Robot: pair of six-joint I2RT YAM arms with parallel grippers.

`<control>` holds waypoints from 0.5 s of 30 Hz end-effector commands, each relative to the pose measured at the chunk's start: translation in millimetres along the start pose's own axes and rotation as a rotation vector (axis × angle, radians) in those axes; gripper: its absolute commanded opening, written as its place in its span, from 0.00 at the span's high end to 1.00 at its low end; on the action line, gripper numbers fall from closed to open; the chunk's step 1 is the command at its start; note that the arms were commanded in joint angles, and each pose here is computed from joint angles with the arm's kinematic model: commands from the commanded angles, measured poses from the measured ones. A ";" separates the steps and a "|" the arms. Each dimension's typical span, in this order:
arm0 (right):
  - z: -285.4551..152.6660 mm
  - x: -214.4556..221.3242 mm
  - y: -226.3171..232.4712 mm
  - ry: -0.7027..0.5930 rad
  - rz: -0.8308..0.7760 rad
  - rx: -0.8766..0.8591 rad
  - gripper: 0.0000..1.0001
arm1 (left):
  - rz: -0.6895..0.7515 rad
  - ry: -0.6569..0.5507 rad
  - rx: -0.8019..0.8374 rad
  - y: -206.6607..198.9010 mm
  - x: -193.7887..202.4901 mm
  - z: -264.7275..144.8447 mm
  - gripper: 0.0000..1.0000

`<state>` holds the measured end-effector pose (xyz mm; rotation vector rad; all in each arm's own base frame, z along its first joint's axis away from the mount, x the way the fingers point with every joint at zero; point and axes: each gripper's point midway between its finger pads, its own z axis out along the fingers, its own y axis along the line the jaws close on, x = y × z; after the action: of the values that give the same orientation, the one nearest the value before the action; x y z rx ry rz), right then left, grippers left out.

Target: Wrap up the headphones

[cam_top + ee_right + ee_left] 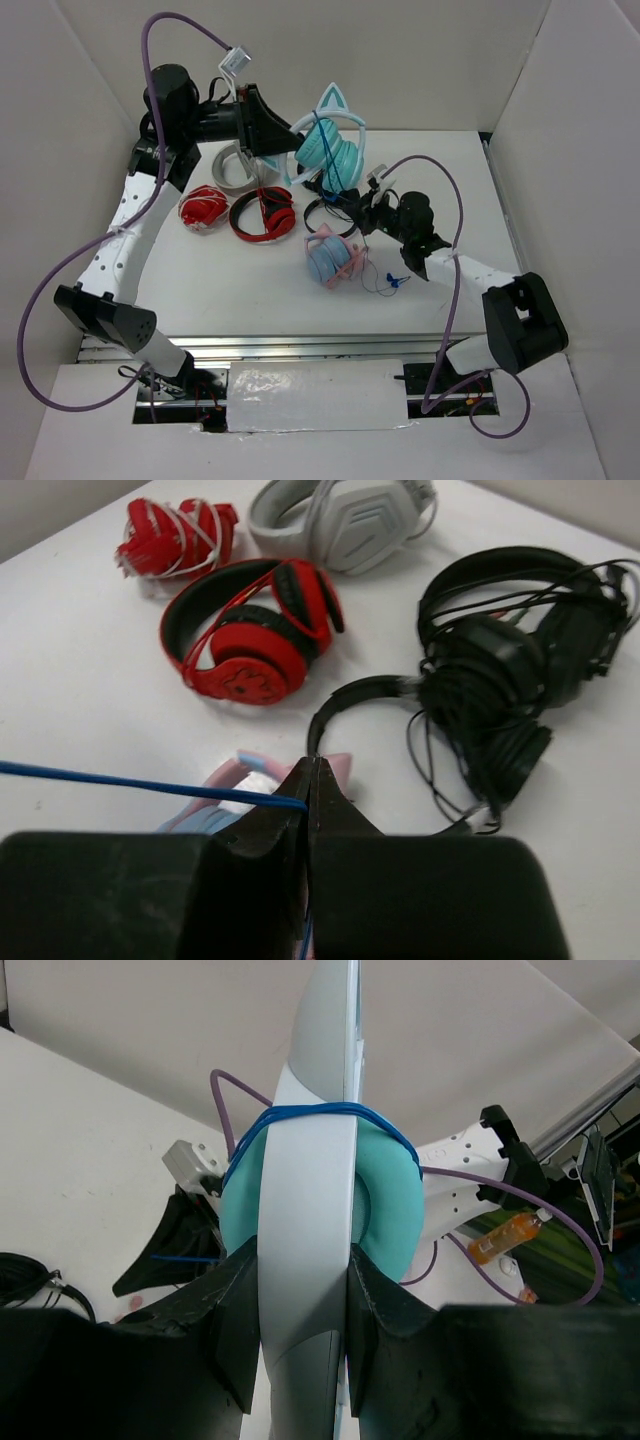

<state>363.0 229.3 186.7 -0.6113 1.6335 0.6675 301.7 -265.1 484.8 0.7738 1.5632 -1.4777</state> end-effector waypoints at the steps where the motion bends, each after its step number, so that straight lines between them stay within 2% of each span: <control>1: 6.9 -29.5 -17.5 -0.077 -0.053 0.006 1.00 | 0.199 -0.042 0.084 -59.1 -17.1 -10.7 1.00; 6: 10.2 -50.7 -55.2 -0.117 -0.093 0.020 1.00 | 0.220 0.008 0.184 -72.9 23.4 7.6 1.00; 10: 15.2 -63.5 -70.0 -0.094 -0.123 -0.111 1.00 | 0.223 0.109 0.224 -61.5 66.9 31.5 1.00; 14: 6.9 -87.2 -76.5 -0.144 -0.191 -0.160 1.00 | 0.222 0.235 0.126 -38.7 119.1 62.1 1.00; 15: 4.2 -88.7 -75.9 -0.139 -0.197 -0.169 1.00 | 0.258 0.249 0.065 -25.5 125.7 66.3 1.00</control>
<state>441.9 178.7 238.1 -0.6980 1.4899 0.6671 228.3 -336.0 410.5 1.1095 1.5401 -1.4466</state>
